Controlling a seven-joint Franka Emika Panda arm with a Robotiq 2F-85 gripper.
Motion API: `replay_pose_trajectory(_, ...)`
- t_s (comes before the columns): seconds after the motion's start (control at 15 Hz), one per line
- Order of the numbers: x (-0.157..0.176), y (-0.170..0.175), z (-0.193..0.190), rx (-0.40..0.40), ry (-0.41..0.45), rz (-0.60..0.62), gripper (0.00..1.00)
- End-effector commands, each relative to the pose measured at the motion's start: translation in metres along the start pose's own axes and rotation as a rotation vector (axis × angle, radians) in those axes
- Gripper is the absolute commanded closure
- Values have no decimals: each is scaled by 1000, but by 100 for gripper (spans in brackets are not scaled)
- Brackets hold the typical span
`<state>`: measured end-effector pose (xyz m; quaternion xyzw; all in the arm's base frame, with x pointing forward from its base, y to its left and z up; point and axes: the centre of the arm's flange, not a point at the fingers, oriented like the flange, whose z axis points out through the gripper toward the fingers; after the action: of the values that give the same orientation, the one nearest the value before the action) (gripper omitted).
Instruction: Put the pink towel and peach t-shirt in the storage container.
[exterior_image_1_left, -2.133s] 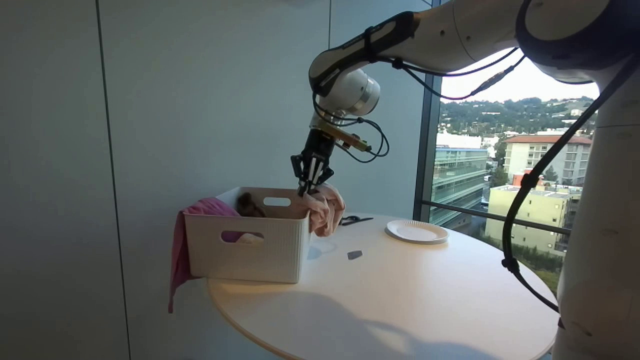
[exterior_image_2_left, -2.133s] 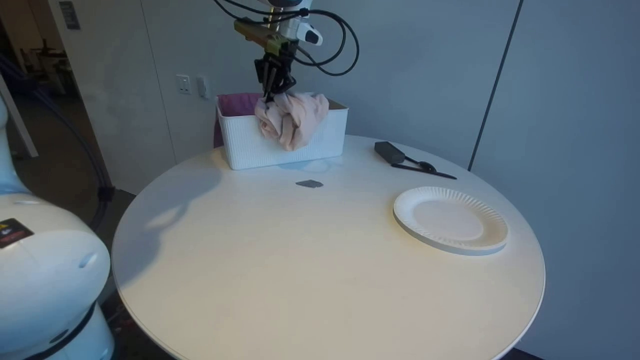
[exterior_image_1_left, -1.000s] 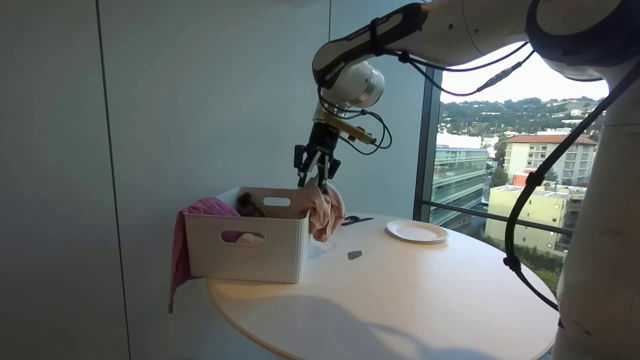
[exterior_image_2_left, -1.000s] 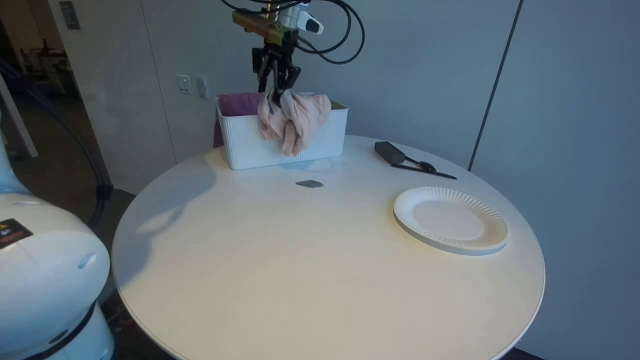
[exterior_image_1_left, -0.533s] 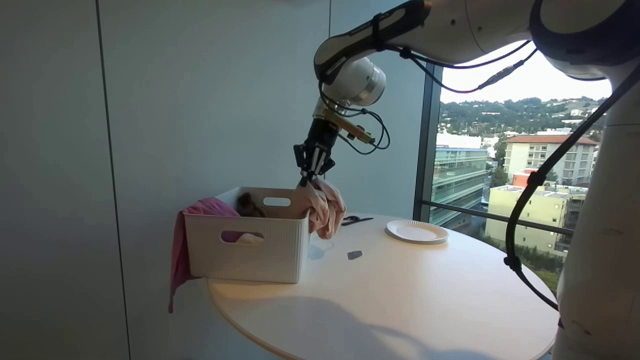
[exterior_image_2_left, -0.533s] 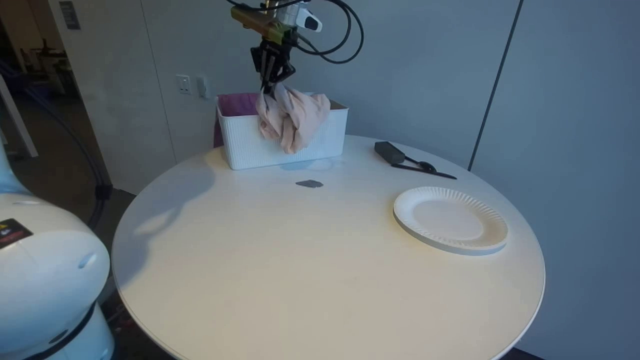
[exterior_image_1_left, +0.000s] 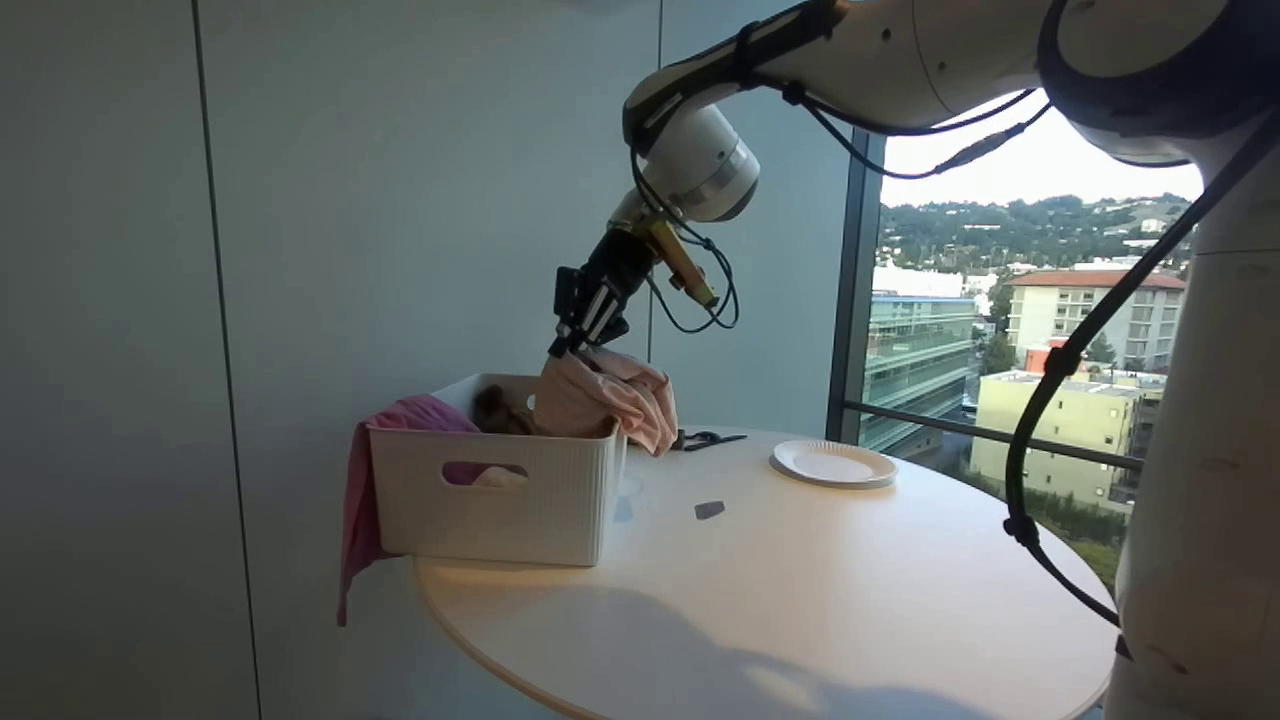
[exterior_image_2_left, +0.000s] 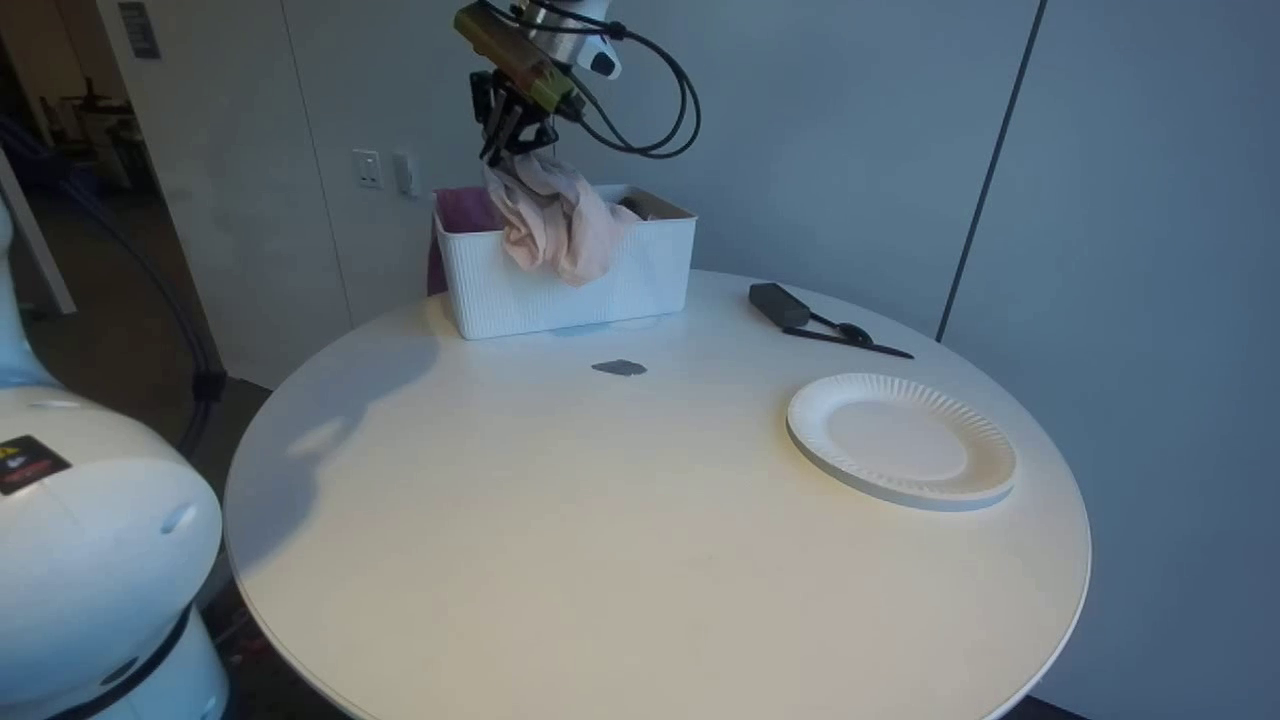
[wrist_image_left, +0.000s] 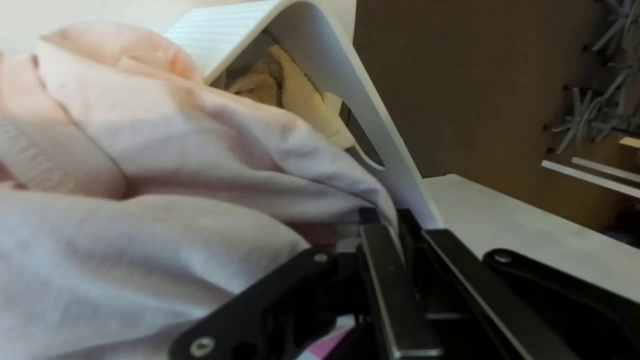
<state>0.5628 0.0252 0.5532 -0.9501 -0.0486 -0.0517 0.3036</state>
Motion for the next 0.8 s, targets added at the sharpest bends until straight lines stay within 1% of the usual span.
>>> replay_pose_trajectory(0.0,14,5,7,92,-68,18,54)
replay_pose_trajectory(0.07,13,9,9,98,-85,38,47)
replay_pose_trajectory(0.2,10,15,9,45,-97,103,31)
replay_pose_trajectory(0.27,8,16,6,21,-86,119,24)
replay_pose_trajectory(0.33,7,18,3,4,-80,139,16)
replay_pose_trajectory(0.47,4,18,-4,-21,-65,164,2)
replay_pose_trajectory(0.53,3,17,-6,-51,-49,171,0)
replay_pose_trajectory(0.73,-4,14,-19,-224,22,184,0)
